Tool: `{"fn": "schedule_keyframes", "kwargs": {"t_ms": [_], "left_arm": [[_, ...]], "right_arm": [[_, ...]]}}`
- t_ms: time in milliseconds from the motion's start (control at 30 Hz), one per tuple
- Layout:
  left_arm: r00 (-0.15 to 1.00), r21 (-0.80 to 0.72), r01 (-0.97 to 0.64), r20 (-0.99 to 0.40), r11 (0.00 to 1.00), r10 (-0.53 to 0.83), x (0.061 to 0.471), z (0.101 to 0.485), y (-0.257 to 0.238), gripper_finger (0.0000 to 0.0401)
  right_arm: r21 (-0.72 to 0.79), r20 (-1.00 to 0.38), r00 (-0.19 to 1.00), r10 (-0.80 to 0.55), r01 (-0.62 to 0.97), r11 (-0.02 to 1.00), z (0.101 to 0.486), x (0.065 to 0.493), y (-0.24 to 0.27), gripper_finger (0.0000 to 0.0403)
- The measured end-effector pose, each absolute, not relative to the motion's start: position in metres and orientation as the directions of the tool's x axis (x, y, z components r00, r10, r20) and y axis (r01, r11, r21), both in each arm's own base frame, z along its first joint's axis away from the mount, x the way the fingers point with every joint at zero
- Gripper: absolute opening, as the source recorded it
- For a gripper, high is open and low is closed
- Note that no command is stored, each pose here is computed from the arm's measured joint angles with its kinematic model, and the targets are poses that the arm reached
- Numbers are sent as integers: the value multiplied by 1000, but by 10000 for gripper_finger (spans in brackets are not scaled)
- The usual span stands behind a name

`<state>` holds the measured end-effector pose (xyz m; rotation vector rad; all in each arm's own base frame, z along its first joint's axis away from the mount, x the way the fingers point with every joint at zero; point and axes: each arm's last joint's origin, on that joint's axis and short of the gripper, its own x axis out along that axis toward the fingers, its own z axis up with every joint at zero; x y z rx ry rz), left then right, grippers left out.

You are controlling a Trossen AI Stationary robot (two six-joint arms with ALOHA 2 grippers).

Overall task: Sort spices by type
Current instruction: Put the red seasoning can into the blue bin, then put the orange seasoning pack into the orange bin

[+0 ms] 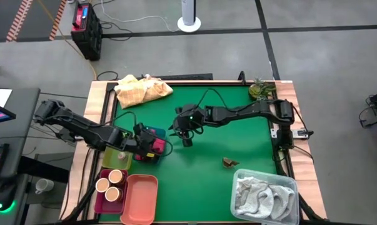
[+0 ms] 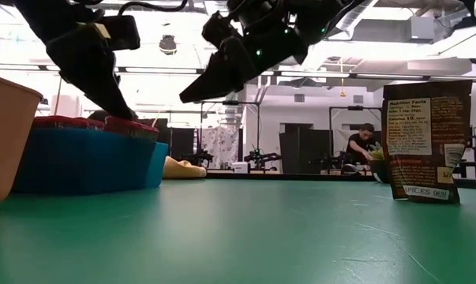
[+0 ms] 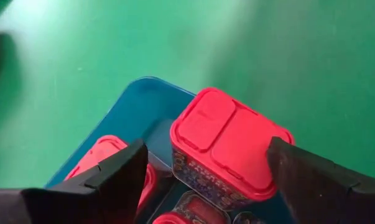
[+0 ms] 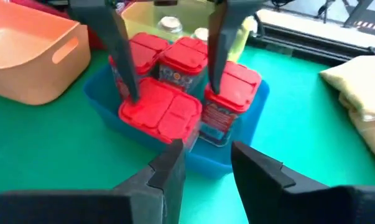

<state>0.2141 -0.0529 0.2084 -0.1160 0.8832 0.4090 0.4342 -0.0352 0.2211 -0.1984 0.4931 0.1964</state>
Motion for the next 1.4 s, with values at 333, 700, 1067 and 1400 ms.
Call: {"fn": "schedule_keyframes", "kwargs": {"t_ms": [333,700,1067,1400], "left_arm": [[605,83,-373,-734,924,310,210,252,-54,316],[704,90,-393,-611,915,362,217,254,-73,315],[729,211,-338,-558,917,397,221,258,-73,315],[734,222,-352,-537,909,415,222,259,-73,315]], "right_arm": [[-202,-465,873,144,-263,943,299,386,-27,160],[-111,-736,670,98,-262,959,304,336,47,226],[-26,-936,349,-47,64,998,284,298,69,255],[22,-958,286,-9,105,994,282,283,98,255]]}}
